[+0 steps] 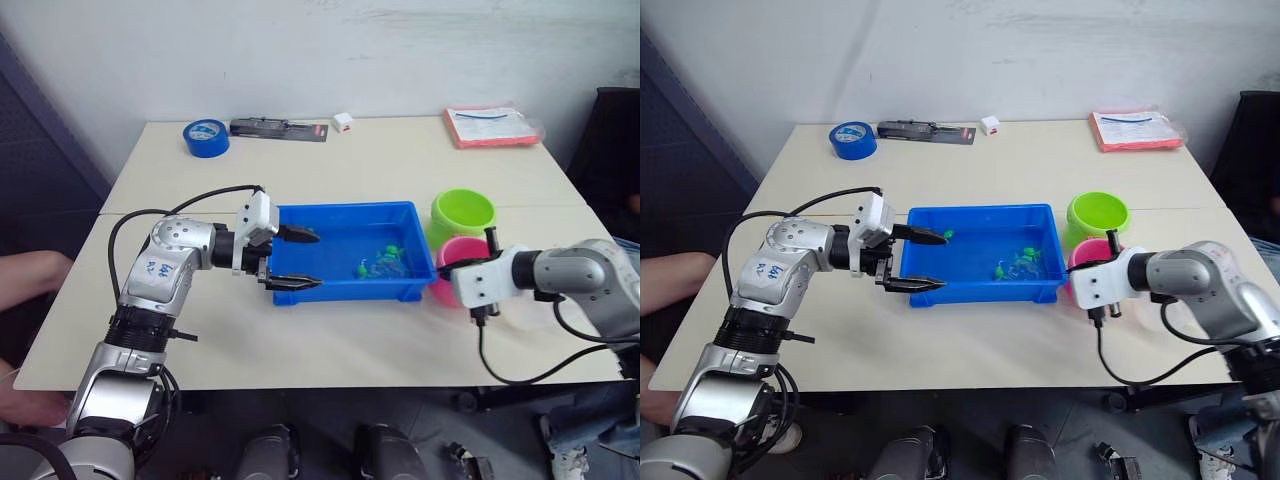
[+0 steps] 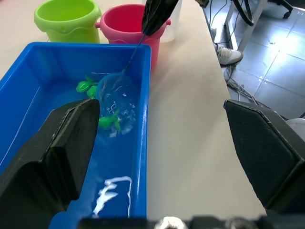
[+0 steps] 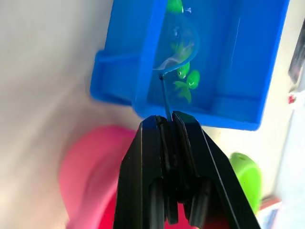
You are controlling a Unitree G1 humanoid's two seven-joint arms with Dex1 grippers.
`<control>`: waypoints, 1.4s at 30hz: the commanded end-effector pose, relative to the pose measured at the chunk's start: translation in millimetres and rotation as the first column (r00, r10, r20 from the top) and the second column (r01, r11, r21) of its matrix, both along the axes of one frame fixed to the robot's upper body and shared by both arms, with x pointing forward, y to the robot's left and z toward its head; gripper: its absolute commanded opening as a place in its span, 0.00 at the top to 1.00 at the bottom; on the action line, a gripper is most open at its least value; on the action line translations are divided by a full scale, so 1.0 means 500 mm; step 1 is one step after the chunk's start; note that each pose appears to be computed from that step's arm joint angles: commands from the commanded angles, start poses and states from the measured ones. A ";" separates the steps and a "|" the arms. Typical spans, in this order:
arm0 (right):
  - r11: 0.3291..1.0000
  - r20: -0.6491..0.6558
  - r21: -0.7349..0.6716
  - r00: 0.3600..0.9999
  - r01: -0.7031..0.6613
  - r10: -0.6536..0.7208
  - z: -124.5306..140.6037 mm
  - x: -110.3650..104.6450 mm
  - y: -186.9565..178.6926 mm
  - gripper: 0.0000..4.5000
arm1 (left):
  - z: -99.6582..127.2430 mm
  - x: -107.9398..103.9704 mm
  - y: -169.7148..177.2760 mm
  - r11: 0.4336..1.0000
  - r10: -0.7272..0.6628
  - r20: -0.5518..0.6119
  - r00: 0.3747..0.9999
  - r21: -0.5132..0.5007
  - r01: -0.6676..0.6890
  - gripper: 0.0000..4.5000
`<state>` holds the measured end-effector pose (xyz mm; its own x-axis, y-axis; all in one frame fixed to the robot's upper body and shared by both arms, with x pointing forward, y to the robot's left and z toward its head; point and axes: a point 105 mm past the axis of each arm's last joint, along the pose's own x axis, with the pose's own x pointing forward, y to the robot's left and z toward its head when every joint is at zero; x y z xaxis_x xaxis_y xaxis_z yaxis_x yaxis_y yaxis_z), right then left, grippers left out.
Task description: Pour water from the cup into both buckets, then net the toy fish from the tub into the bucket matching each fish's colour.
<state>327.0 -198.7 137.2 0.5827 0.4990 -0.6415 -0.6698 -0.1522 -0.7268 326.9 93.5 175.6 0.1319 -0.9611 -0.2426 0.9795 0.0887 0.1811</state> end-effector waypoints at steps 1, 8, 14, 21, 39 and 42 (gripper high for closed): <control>0.992 -0.064 0.092 0.995 0.084 -0.078 0.002 0.006 0.019 0.82 | 0.030 0.006 0.014 1.000 0.019 0.052 0.998 -0.014 -0.019 0.00; 0.958 -0.120 0.165 0.969 0.235 -0.217 0.008 0.034 0.048 0.82 | 0.027 0.017 0.049 0.996 0.084 0.045 0.995 0.006 -0.085 0.00; 0.954 -0.122 0.186 0.969 0.237 -0.217 0.021 0.058 0.087 0.82 | 0.018 0.034 0.107 0.983 0.180 0.048 0.982 0.039 -0.182 0.00; 0.964 -0.155 0.195 0.976 0.183 -0.154 -0.001 0.062 0.149 0.82 | 0.024 0.039 0.135 0.973 0.222 0.060 0.973 0.049 -0.225 0.00; 0.556 -0.680 0.550 0.721 0.624 -0.136 0.079 -0.034 0.145 0.82 | 0.072 0.028 0.084 0.986 0.130 -0.008 0.991 -0.108 -0.130 0.00; 0.520 -0.669 0.565 0.725 0.640 -0.166 0.095 -0.040 0.120 0.82 | 0.083 0.031 0.065 0.984 0.110 -0.009 0.994 -0.143 -0.111 0.00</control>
<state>310.4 -133.8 169.2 0.5446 0.7030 -0.4574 -0.7755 0.6298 0.0446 344.3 129.7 199.2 0.2487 -0.9569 -0.1500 0.9658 0.2333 0.1134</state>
